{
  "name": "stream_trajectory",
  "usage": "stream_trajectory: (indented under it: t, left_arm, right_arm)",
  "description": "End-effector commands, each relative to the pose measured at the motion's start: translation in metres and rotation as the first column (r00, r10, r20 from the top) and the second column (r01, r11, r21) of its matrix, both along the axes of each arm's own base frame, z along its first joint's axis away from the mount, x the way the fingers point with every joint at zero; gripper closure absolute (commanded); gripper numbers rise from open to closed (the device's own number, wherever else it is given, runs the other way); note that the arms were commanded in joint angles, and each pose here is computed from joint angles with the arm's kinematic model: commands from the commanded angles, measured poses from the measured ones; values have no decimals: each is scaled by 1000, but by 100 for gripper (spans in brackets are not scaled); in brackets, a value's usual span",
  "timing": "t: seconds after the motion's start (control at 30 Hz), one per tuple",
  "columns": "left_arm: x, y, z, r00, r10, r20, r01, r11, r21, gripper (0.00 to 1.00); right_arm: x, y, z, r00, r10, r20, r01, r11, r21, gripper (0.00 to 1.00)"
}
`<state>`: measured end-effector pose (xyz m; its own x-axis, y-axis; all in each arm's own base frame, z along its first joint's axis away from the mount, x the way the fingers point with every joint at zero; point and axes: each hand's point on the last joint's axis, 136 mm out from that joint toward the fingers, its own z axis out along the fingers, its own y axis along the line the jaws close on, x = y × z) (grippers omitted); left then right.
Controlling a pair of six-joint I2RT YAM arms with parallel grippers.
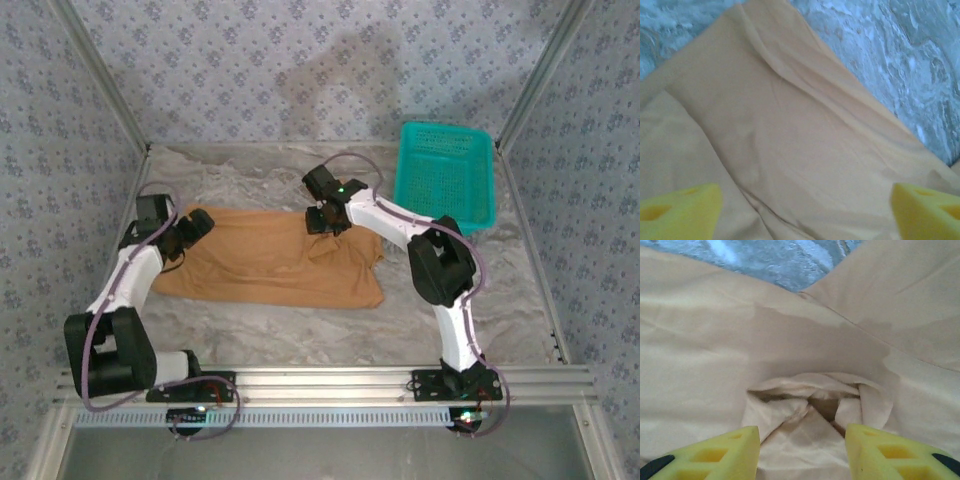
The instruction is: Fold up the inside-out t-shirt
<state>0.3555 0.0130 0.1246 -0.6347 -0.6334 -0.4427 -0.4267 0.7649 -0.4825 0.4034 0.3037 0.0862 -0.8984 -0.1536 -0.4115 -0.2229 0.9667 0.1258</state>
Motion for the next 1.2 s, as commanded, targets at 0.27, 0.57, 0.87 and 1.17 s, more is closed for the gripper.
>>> stream_trajectory:
  t: [0.27, 0.57, 0.87, 1.17]
  left_arm:
    - [87, 41, -14, 996, 34, -83, -28, 998, 64, 34]
    - [113, 59, -58, 966, 41, -255, -8, 992, 128, 36]
    - [137, 61, -70, 963, 25, -269, 7, 993, 116, 29]
    - [157, 56, -74, 964, 3, -265, 22, 996, 90, 28]
  right_arm:
    - [117, -54, -2, 969, -212, 129, 223, 972, -70, 41]
    - [165, -58, -46, 972, -218, 92, 221, 975, -27, 34]
    - [176, -52, -60, 974, -216, 65, 212, 975, 58, 35]
    - [175, -49, -68, 981, -189, 45, 186, 980, 65, 36]
